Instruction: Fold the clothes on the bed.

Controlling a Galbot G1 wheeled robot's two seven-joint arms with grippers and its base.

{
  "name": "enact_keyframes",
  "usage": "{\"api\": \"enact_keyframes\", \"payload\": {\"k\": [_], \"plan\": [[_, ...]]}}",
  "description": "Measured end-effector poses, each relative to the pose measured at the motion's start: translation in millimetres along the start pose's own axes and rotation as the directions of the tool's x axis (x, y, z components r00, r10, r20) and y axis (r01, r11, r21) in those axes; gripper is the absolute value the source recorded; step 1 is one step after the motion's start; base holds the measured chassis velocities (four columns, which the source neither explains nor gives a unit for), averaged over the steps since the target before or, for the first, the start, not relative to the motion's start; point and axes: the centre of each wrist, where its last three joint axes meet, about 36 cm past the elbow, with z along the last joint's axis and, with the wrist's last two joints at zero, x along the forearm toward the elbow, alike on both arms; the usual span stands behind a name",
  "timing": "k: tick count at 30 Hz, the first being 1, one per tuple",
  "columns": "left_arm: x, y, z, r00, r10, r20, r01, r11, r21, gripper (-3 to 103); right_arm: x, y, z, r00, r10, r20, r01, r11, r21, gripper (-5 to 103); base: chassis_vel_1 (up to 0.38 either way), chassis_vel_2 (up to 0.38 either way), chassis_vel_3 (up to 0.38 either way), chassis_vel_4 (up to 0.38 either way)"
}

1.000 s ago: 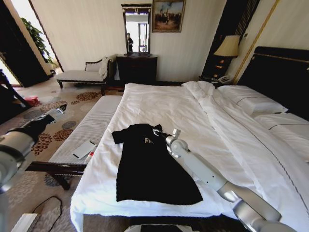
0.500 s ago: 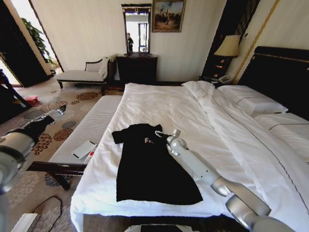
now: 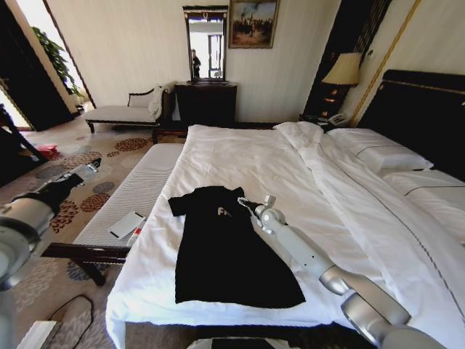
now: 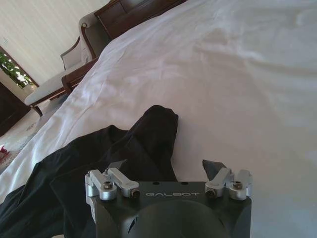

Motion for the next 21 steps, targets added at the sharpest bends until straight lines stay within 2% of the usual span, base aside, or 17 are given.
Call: {"api": "enact_keyframes", "payload": {"k": [1,3,4,7,10,13,17,19,21], "plan": [[0,0.1,0,1.0,0.0,0.0,0.0,1.0,0.001,100,0,-1,0,1.0,0.0,-0.001,0.0,1.0,0.001,82,0.0,0.0,0.0,0.0],[0,0.2,0,1.0,0.0,-0.001,0.0,1.0,0.002,100,1,-1,0,1.0,-0.001,-0.001,0.001,1.0,0.001,82,0.0,0.0,0.0,0.0],[0,0.2,1,1.0,0.0,-0.002,0.0,1.0,0.003,100,2,-1,0,1.0,-0.005,-0.002,0.005,1.0,0.004,72,0.0,0.0,0.0,0.0],[0,0.1,2,1.0,-0.001,-0.002,0.001,1.0,0.004,100,4,0,0,1.0,-0.011,-0.001,0.011,1.0,0.007,66,0.0,0.0,0.0,0.0],[0,0.0,2,1.0,-0.001,-0.003,0.001,1.0,0.004,100,7,4,2,1.0,-0.027,-0.003,0.027,1.0,0.011,50,0.0,0.0,0.0,0.0],[0,0.3,2,1.0,-0.003,-0.003,0.003,1.0,0.003,100,9,7,3,0.999,-0.039,-0.006,0.039,0.999,0.016,44,0.0,0.0,0.0,0.0],[1,0.5,1,1.0,-0.006,-0.002,0.006,1.0,-0.003,100,7,12,7,0.999,-0.05,-0.013,0.05,0.999,0.02,22,0.0,0.0,0.0,0.0],[1,0.4,1,1.0,-0.006,-0.002,0.006,1.0,-0.003,100,7,12,7,0.999,-0.05,-0.013,0.05,0.999,0.019,22,0.0,0.0,0.0,0.0],[2,0.3,1,1.0,-0.006,-0.003,0.006,1.0,-0.005,100,6,11,6,0.999,-0.05,-0.011,0.05,0.999,0.021,12,0.0,0.0,0.0,0.0]]}}
